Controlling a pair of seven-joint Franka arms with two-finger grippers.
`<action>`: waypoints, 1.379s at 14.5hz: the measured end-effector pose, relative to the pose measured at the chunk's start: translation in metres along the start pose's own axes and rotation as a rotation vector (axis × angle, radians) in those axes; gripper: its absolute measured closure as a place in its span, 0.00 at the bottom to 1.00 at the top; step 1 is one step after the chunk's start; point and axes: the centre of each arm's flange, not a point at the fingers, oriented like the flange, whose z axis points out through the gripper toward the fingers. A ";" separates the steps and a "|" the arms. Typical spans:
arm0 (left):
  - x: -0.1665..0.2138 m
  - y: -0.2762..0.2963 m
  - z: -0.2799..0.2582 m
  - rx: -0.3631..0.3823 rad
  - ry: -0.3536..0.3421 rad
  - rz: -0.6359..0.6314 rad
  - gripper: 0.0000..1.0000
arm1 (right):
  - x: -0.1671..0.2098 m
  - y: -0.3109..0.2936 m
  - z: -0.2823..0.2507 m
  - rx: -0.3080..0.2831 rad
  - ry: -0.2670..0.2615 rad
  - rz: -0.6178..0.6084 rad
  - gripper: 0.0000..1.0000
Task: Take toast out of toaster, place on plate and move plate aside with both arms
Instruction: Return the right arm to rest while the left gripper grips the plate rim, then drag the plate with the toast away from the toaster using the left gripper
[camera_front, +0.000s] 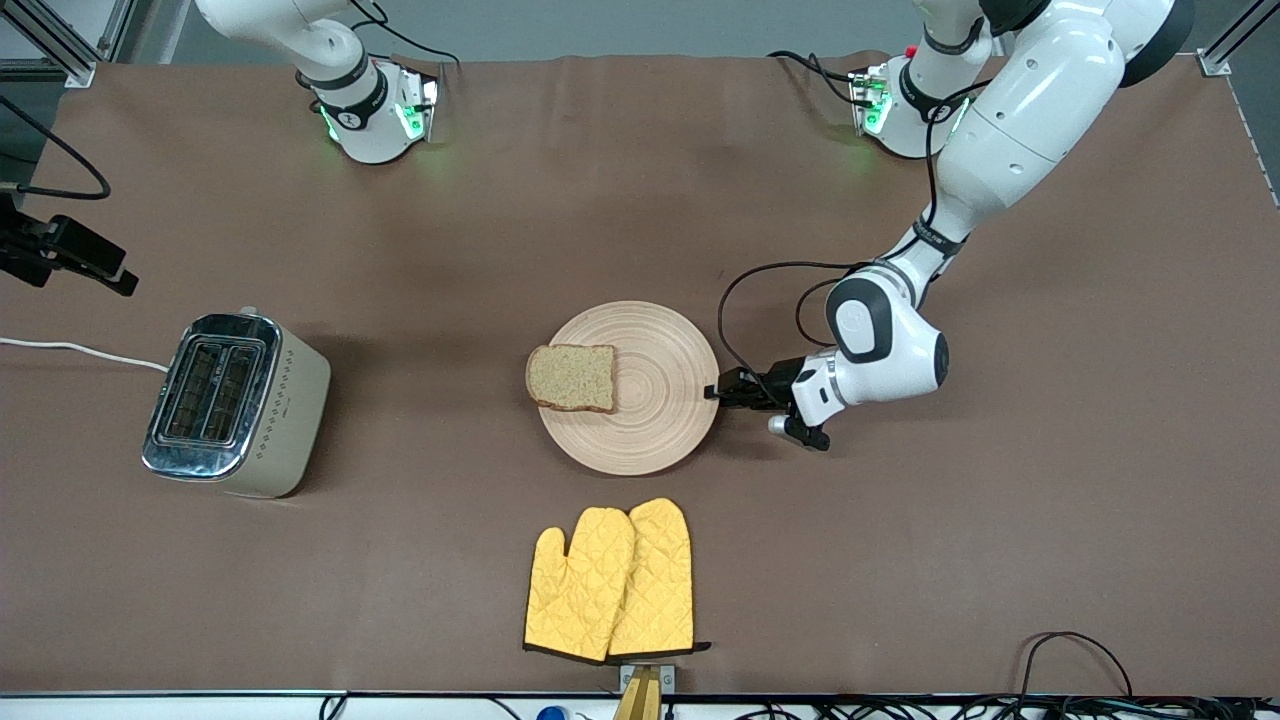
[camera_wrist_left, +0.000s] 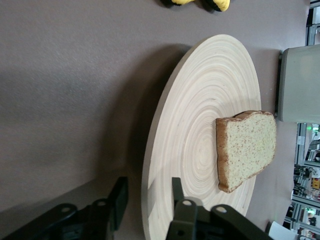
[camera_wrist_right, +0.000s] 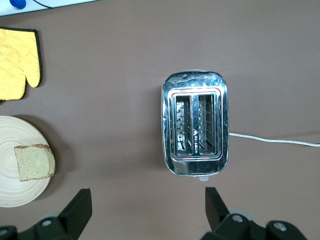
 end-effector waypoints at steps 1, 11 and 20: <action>-0.001 0.002 0.003 -0.003 -0.001 -0.004 0.59 | 0.000 -0.003 0.001 0.000 -0.005 -0.007 0.00; -0.003 -0.001 0.007 -0.018 -0.004 -0.016 0.87 | -0.001 -0.001 0.001 -0.023 -0.013 -0.015 0.00; 0.026 -0.004 -0.039 -0.029 0.083 -0.020 0.90 | 0.000 0.000 -0.005 -0.041 0.003 -0.016 0.00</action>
